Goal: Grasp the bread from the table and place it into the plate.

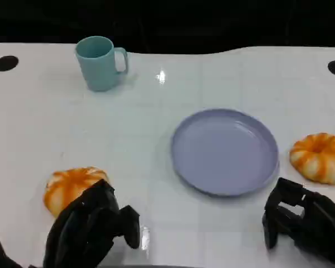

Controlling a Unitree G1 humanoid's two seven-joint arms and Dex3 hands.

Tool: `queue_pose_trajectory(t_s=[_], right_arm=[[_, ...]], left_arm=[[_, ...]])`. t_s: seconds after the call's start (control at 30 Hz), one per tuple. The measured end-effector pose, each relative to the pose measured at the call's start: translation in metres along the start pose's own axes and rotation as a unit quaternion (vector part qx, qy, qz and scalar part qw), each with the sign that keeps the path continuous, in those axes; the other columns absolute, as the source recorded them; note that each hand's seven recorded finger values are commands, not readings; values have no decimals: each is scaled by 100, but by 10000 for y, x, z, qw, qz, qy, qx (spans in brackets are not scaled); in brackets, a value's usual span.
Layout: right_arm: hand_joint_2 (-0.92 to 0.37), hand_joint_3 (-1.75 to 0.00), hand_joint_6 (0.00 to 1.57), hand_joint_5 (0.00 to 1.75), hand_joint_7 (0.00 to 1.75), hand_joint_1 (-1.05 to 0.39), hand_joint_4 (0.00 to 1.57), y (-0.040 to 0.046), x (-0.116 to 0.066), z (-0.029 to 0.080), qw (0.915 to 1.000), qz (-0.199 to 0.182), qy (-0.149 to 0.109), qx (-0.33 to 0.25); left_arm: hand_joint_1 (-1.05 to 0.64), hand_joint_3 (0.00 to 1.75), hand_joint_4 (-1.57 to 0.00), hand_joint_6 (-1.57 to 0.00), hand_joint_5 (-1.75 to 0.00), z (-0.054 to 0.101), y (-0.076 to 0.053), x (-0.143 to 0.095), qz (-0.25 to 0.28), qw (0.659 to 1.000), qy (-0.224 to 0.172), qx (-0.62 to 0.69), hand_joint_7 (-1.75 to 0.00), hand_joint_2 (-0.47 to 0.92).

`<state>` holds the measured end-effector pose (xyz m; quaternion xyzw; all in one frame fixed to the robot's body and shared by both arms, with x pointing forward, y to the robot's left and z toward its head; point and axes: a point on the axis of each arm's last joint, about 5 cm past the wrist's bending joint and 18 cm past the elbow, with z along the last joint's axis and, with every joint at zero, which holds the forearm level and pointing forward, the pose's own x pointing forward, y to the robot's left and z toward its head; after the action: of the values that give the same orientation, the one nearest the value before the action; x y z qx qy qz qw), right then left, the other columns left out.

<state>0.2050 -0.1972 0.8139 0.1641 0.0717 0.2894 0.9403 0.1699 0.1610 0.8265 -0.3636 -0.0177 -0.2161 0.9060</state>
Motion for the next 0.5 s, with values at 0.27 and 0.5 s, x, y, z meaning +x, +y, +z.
queue_pose_trajectory(t_s=[0.27, 0.5], right_arm=[[-92, -21, 65, 175, 152, -61, 71, 3, 4, 12, 10000, -10, -4, -7], [-92, -21, 65, 175, 152, -61, 71, 4, 10, 17, 10000, -6, 36, 41]], left_arm=[[-77, 16, -86, -73, -175, 1, 0, 1, -1, 10000, -5, 10, -153, 92], [-77, 16, -83, -70, -175, 0, 0, 1, -1, 10000, 7, -3, -153, 92]])
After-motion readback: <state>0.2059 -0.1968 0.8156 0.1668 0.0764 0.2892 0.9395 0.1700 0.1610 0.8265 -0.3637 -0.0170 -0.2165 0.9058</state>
